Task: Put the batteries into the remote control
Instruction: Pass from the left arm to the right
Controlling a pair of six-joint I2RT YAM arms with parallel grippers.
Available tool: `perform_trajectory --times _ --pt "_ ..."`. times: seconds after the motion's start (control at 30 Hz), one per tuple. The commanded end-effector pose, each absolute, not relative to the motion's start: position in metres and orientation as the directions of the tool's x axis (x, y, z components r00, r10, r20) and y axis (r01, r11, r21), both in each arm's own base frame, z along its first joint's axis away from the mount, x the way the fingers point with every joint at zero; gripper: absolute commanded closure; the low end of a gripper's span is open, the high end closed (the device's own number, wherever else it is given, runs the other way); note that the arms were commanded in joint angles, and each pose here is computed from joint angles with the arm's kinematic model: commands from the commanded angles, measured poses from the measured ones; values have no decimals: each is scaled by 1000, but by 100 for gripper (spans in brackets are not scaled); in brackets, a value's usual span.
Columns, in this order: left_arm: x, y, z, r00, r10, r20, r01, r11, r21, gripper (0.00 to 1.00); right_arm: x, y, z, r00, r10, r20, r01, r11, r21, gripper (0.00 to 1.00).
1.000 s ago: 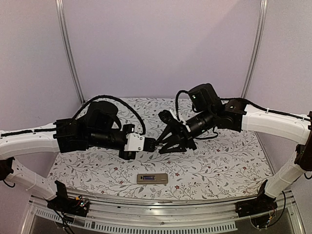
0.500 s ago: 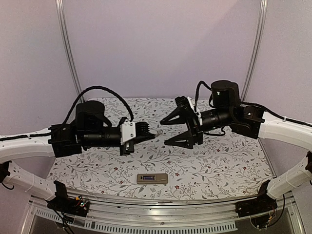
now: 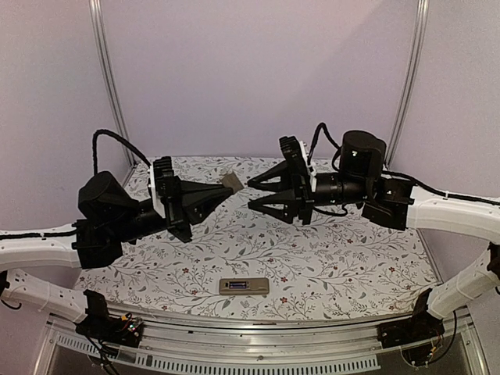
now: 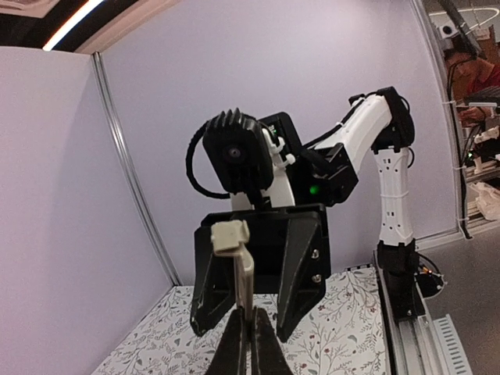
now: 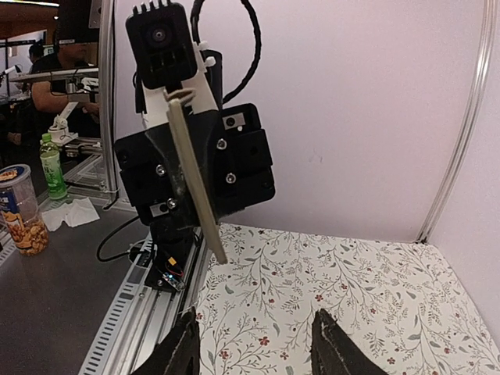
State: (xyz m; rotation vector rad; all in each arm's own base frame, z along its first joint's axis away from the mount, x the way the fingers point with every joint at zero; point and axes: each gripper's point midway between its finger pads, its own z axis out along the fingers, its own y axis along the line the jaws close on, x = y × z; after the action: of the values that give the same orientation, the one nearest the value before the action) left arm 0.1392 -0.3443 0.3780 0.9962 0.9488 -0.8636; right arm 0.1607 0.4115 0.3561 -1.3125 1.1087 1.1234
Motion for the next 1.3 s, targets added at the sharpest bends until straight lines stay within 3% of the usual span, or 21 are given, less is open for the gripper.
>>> perform_trajectory --times 0.0,0.2,0.43,0.87,1.03,1.27 --pt "131 -341 390 307 -253 -918 933 268 238 100 154 421 372 134 43 -990 -988 -71 -137 55" --pt "134 -341 384 284 -250 -926 941 257 219 100 144 431 370 154 48 -987 -979 -124 -159 57" --pt "136 -342 382 279 -238 -930 944 247 219 100 145 436 376 171 58 -984 -975 -131 -177 66" --pt "142 -337 361 241 -205 -949 949 254 186 100 148 431 362 206 7 -979 -973 -102 -205 54" --pt "139 -338 361 249 -211 -945 951 236 198 100 146 435 362 202 2 -979 -971 -128 -201 67" --pt "142 -341 359 246 -203 -948 952 232 198 100 143 434 364 202 4 -979 -969 -147 -201 76"
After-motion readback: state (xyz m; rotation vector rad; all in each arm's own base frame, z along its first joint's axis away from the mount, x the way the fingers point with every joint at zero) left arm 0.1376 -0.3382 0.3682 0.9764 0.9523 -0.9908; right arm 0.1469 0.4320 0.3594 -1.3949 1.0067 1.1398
